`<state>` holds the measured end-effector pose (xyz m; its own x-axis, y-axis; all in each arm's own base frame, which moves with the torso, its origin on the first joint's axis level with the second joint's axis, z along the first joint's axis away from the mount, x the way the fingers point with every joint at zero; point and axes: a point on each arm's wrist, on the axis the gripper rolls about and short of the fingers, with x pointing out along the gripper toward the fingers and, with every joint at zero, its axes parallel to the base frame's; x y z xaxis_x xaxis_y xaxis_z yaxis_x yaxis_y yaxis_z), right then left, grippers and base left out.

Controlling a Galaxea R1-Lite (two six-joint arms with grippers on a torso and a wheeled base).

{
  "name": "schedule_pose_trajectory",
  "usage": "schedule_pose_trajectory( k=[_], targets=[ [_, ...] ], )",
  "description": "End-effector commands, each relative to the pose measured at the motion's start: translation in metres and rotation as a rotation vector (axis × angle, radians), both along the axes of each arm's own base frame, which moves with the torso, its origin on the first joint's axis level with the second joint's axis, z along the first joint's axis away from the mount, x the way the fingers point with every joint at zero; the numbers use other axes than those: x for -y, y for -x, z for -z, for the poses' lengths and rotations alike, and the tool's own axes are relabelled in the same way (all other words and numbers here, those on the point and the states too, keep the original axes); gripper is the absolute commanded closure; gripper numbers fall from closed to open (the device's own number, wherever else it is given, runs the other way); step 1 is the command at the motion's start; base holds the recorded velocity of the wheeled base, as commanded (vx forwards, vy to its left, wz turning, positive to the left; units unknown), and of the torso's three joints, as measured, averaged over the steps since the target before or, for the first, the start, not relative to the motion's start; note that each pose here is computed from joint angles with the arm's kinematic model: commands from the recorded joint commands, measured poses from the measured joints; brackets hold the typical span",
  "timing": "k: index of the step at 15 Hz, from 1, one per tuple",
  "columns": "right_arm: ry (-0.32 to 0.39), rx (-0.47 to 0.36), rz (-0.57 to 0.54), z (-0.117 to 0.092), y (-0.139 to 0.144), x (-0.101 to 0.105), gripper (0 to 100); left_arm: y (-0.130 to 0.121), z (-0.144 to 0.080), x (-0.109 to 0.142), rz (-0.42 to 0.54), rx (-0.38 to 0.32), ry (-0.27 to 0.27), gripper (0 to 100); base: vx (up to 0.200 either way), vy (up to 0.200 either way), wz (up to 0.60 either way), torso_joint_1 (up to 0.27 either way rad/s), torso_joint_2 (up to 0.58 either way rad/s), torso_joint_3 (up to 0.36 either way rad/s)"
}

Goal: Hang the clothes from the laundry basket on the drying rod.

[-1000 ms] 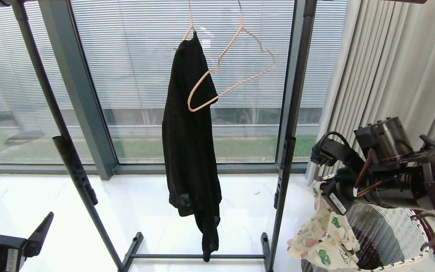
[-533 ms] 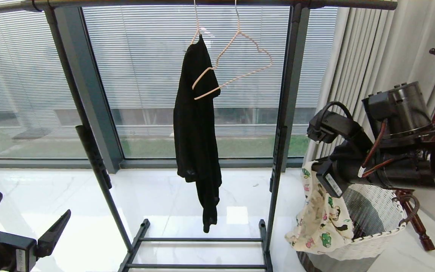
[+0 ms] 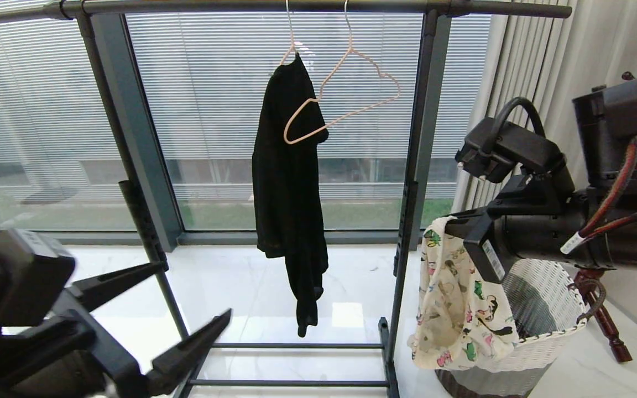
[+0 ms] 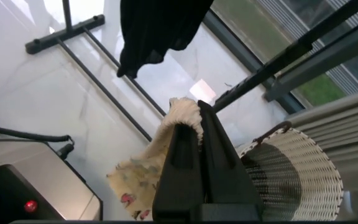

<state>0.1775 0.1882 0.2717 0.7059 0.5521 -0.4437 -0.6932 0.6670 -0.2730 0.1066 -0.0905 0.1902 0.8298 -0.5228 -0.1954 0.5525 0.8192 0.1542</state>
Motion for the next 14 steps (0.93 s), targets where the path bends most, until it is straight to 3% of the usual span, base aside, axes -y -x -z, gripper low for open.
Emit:
schedule_pose_trajectory(
  k=[1, 3, 6, 8, 11, 14],
  targets=[
    [-0.022, 0.019, -0.011, -0.008, 0.008, 0.005, 100, -0.01, 0.005, 0.069, 0.202, -0.137, -0.01, 0, 0.0, 0.0, 0.0, 0.0, 0.0, 0.0],
    [-0.045, 0.023, 0.0, -0.012, 0.011, 0.01, 100, -0.027, 0.018, 0.134, 0.242, -0.271, 0.016, 0, 0.0, 0.0, 0.0, 0.0, 0.0, 0.0],
    [-0.074, 0.008, 0.014, -0.014, 0.016, 0.015, 100, -0.05, 0.024, 0.201, 0.291, -0.26, 0.032, 0, 0.0, 0.0, 0.0, 0.0, 0.0, 0.0],
    [-0.096, -0.016, 0.03, -0.011, 0.02, 0.019, 100, -0.06, 0.042, 0.244, 0.315, -0.266, 0.013, 0, 0.0, 0.0, 0.0, 0.0, 0.0, 0.0],
    [-0.112, -0.023, 0.037, -0.011, 0.025, 0.026, 100, -0.092, 0.073, 0.266, 0.216, -0.266, -0.029, 0, 0.0, 0.0, 0.0, 0.0, 0.0, 0.0],
    [-0.129, -0.02, 0.054, -0.013, 0.024, 0.029, 100, -0.119, 0.092, 0.258, 0.149, -0.271, -0.08, 0, 0.0, 0.0, 0.0, 0.0, 0.0, 0.0]
  ],
)
